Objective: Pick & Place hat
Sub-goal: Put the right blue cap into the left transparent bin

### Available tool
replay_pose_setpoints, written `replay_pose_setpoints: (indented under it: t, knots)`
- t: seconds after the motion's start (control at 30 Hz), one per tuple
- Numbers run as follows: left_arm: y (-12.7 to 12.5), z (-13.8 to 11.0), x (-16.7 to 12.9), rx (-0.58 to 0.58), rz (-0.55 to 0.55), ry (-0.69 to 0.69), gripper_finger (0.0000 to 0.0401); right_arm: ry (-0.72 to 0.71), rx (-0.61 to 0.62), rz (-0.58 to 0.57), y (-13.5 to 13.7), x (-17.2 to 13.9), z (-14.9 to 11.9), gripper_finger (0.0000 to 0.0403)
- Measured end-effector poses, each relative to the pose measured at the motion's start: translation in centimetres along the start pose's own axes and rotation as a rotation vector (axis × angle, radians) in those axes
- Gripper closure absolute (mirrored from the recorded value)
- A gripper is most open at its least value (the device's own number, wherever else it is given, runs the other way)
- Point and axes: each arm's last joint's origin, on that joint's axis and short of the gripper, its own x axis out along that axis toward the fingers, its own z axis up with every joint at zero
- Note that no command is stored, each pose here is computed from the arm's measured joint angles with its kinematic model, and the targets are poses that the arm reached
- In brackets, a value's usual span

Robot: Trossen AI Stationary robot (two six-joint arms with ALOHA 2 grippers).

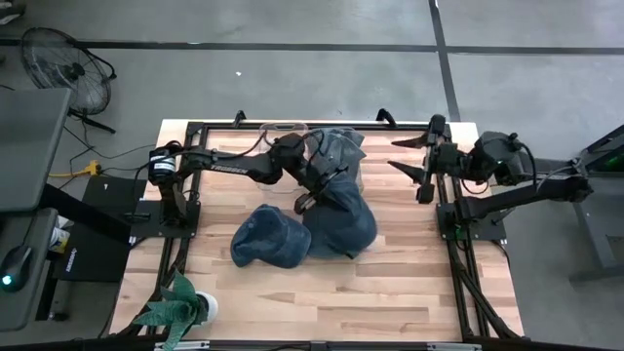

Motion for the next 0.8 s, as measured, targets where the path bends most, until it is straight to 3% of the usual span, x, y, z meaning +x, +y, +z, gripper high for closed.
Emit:
replay_pose_setpoints:
  t: [0.27,0.47,0.63,0.8]
  knots:
    - [0.2,-0.4,-3.8,-0.123,0.193,0.247,0.0401,0.246,0.066,0.051,0.7,-0.2,-2.7,0.0206]
    - [-2.4,0.8,-7.4,-0.132,0.42,0.533,0.0401,0.311,0.055,0.063,1.3,0.3,-4.3,0.0206]
    - [-4.7,3.6,-8.8,-0.109,0.556,0.765,0.0401,0.349,0.048,0.07,1.8,0.7,-6.0,0.0206]
    - [-6.5,6.7,-9.5,-0.068,0.643,0.899,0.0401,0.374,0.039,0.075,2.7,1.4,-8.7,0.0206]
